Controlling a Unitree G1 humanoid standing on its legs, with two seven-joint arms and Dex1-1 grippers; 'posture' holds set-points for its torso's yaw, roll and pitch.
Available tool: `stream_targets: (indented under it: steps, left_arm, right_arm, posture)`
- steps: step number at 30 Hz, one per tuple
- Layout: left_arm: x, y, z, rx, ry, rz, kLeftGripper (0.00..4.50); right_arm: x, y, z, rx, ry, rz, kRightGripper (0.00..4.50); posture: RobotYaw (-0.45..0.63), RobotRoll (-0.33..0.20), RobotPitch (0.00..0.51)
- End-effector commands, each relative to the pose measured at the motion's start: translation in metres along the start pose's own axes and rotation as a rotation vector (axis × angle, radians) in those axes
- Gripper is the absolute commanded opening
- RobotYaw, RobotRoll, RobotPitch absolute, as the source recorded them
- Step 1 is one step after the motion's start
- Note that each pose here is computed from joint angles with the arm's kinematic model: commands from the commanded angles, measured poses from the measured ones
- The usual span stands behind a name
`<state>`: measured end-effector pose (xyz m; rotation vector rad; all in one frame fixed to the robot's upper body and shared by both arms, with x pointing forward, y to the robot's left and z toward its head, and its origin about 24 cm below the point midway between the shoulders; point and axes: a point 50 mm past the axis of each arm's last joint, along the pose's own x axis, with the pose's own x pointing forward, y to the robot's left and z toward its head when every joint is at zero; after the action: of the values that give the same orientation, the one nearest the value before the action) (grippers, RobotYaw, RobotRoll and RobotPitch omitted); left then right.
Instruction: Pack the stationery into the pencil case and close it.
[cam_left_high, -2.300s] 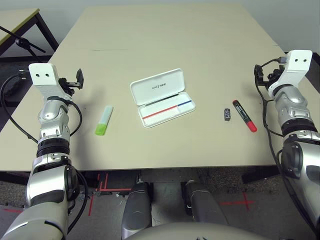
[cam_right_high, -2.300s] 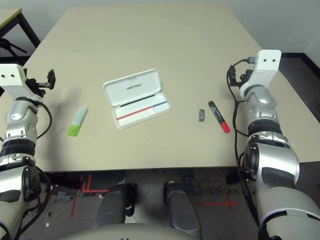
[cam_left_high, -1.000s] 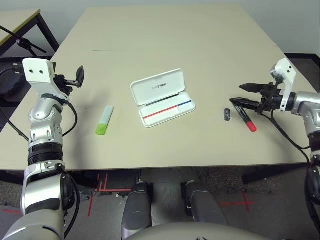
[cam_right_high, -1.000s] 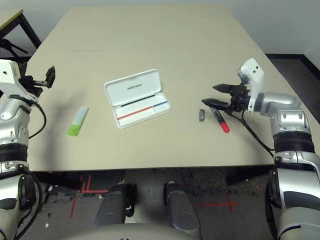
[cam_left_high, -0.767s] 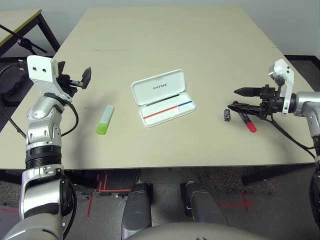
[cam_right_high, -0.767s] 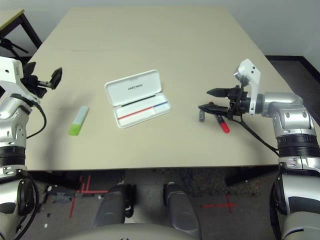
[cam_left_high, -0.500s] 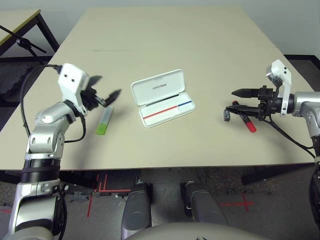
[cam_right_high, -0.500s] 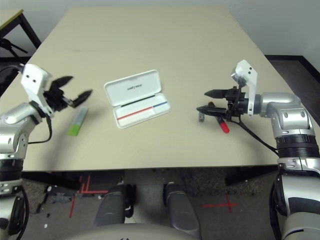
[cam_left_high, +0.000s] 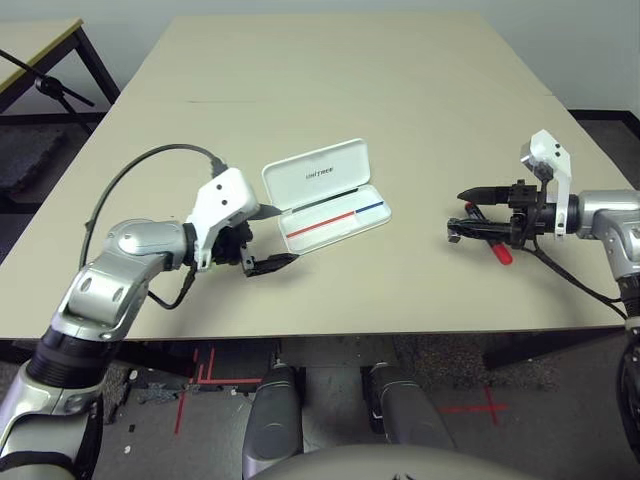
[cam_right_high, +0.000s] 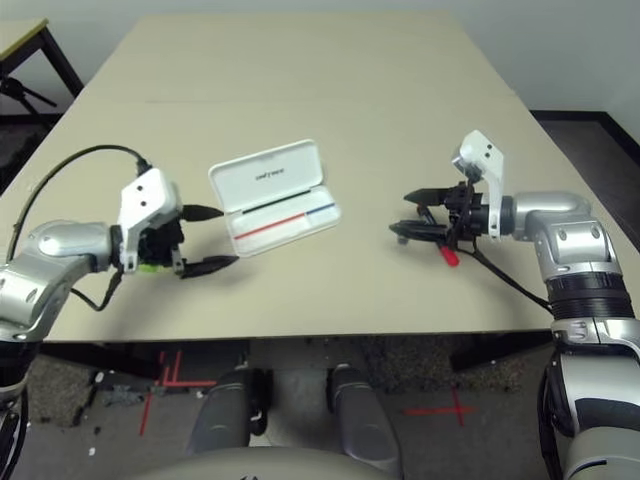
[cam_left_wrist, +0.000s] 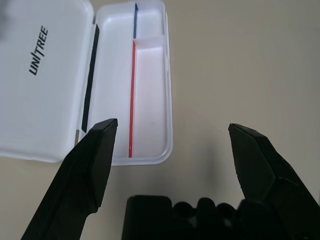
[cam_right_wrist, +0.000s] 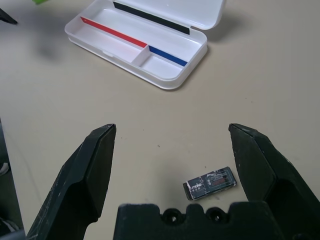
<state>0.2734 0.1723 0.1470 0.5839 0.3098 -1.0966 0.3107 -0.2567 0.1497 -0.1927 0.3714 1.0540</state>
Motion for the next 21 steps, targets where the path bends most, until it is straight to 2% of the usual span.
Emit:
stream_targets:
  steps: [1,11,21]
  left_arm:
    - [0.014,0.000,-0.007,0.003,0.059,-0.032,4.48]
    - [0.039,-0.001,-0.010,0.025,0.087,-0.095,4.48]
    - [0.049,0.001,-0.012,0.030,0.095,-0.140,4.48]
  right_arm:
    - [0.005,0.002,-0.001,-0.010,0.019,0.010,4.50]
    - [0.007,0.002,-0.001,-0.016,0.027,0.007,4.50]
    - [0.009,0.002,0.000,-0.021,0.022,0.003,4.50]
  posture:
    - [-0.01,0.000,0.107]
    - [-0.02,0.000,0.107]
    - [-0.02,0.000,0.107]
